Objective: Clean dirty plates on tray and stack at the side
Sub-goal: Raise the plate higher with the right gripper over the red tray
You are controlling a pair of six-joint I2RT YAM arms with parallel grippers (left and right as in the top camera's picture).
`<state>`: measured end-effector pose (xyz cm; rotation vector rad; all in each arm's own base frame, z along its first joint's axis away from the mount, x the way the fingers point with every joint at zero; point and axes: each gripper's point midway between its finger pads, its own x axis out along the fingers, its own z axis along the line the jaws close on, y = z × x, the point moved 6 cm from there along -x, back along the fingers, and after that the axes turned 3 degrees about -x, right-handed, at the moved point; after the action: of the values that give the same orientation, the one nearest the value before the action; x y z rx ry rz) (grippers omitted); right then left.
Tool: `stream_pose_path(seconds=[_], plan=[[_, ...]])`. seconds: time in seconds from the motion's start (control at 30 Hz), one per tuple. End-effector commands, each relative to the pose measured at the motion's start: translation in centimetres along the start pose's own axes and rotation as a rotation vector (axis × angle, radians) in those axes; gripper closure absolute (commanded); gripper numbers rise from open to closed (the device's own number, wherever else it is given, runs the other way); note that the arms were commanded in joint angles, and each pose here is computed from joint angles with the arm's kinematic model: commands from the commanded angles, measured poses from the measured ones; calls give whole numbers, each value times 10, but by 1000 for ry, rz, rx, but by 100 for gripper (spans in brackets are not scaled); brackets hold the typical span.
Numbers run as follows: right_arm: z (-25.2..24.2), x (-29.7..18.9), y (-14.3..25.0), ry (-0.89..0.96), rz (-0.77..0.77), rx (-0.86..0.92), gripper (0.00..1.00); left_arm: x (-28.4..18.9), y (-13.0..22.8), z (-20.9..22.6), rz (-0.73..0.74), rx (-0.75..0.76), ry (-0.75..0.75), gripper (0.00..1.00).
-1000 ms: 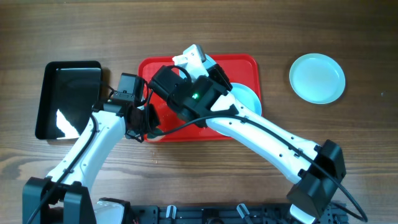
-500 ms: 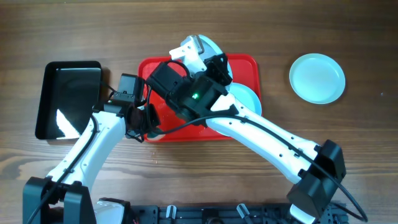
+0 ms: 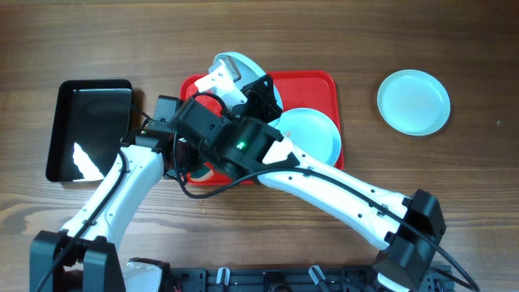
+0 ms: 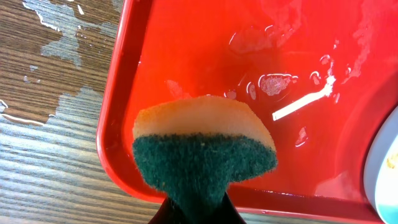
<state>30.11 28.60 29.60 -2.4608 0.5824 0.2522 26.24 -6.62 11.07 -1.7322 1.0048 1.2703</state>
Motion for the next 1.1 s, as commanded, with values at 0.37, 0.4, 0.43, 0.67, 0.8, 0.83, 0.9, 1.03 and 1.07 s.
stream_pose_path(seconds=[0.37,0.4,0.43,0.67,0.8,0.83,0.9,1.03,1.07], plan=[[-1,-7,-5,12,-24,33,95,1,-1,3,-13,-11,-13,96],[12,-8,-5,-86,-22,17,95,1,-1,3,-13,-12,-13,96],[20,-8,-4,-139,-19,4,96,1,-1,3,-13,-11,-13,96],[16,-6,-6,-86,-22,18,96,1,-1,3,-14,-11,-13,96],[33,-8,-4,-217,-18,-47,96,1,-2,3,-18,-11,-10,96],[28,-7,-4,-181,-17,-38,96,1,-2,3,-17,-11,-10,96],[21,-6,-3,-127,-7,58,96,1,-1,3,-15,-11,-12,96],[46,-11,-2,-343,-10,-31,95,1,-1,3,-16,-11,-11,96],[44,-11,0,-323,-6,-60,95,1,-1,3,-16,-11,-11,96]])
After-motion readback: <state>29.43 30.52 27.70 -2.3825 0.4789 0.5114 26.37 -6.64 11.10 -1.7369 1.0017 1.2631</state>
